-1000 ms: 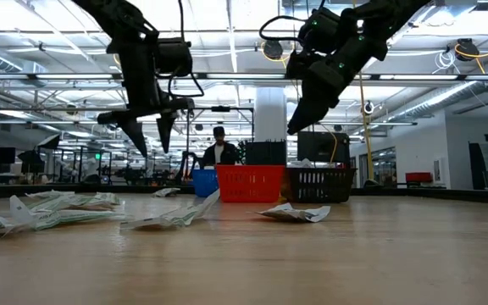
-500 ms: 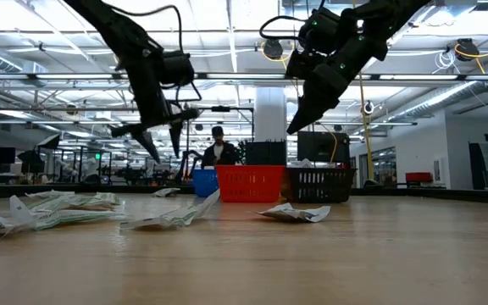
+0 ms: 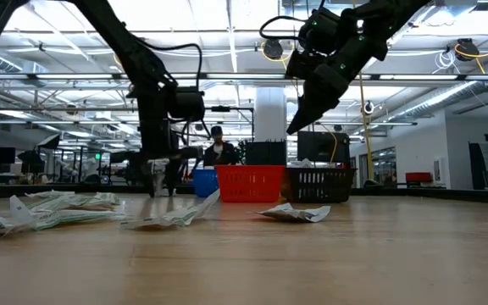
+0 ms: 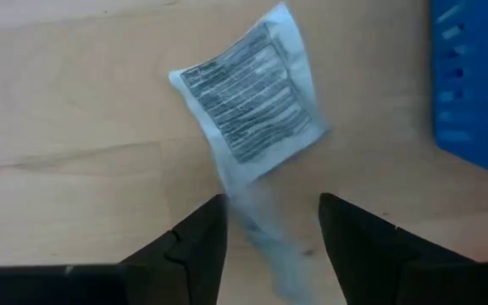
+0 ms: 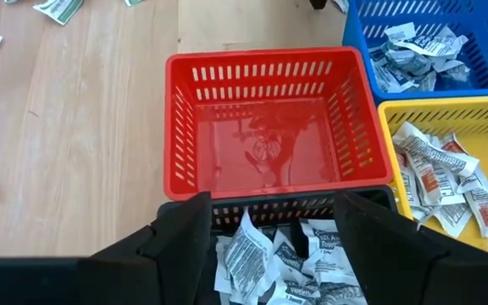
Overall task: Pick & Place First Aid Supplies
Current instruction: Put the top right towelette pack into the black bin
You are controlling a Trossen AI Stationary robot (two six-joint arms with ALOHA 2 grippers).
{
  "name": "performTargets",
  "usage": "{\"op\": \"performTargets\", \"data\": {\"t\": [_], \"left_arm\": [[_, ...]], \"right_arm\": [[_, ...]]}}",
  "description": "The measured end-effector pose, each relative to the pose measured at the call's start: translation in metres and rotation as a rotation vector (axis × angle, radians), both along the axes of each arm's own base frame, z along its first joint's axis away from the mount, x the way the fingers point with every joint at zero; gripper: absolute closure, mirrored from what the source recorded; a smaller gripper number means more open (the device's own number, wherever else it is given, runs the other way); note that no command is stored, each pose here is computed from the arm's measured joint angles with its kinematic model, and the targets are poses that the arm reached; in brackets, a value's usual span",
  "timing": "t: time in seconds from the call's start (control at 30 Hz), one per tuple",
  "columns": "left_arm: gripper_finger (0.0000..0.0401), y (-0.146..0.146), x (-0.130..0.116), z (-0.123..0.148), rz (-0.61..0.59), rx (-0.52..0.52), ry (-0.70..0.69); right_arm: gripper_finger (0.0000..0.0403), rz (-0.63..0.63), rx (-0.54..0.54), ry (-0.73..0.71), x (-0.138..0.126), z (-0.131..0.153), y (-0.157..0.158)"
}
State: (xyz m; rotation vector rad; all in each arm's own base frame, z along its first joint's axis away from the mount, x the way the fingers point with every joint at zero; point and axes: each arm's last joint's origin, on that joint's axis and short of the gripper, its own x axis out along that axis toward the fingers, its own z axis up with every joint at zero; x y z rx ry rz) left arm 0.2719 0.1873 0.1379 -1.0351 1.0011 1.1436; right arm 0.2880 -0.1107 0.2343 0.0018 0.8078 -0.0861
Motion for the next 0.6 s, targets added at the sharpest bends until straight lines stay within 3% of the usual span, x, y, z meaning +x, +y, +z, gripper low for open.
{"op": "performTargets", "data": {"t": [0.17, 0.37, 0.6], "left_arm": [[0.023, -0.0036, 0.0027, -0.0104, -0.017, -0.023, 0.041], [0.0302, -0.0053, 0.002, -0.0104, -0.024, -0.013, 0.061], [0.0392, -0.0084, -0.0001, -0.0053, -0.06, -0.049, 0.047]], "right_arm": [[0.0162, 0.012, 0.005, -0.003, 0.0002, 0.0, 0.0004], [0.0176, 0.08, 0.067, -0.033, 0.0014, 0.0007, 0.004], [0.0202, 0.11, 0.037, -0.035, 0.0029, 0.0013, 0.0067]]}}
